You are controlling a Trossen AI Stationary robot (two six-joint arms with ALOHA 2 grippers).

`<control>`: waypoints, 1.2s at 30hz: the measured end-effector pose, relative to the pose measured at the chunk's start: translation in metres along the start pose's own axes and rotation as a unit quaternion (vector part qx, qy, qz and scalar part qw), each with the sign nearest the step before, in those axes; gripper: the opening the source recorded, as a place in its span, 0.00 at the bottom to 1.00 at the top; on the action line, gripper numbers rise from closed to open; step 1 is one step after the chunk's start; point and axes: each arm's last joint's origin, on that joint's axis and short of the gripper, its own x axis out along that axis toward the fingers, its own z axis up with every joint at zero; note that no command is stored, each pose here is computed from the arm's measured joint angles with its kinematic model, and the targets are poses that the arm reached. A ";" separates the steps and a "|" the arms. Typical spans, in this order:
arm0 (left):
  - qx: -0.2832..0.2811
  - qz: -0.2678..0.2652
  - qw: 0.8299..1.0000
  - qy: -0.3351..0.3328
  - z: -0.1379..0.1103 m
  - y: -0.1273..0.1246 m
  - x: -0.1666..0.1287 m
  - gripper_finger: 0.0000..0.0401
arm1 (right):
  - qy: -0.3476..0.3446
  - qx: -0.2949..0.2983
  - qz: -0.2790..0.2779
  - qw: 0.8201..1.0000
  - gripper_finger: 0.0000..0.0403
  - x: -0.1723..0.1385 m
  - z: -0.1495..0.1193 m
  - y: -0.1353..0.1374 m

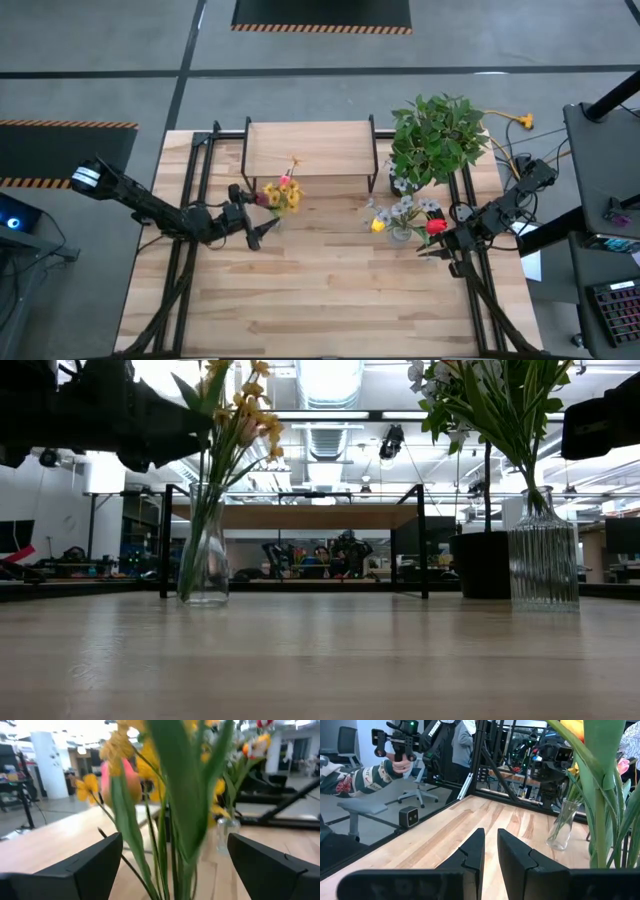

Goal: Pick and place flowers into a vace then onto a shelf
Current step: Put the left transparent vase with flowers on the shelf

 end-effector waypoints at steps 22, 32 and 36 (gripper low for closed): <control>-0.013 -0.023 0.999 0.024 0.019 0.012 -0.017 0.85 | 0.001 0.000 0.000 1.000 0.11 0.000 0.000 0.000; 0.013 -0.028 0.997 0.070 0.046 0.013 -0.016 0.85 | 0.001 -0.001 0.000 1.000 0.11 0.000 0.000 0.000; 0.017 -0.027 0.993 0.112 0.065 0.014 -0.015 0.85 | 0.001 -0.001 0.000 1.000 0.11 0.000 0.000 0.000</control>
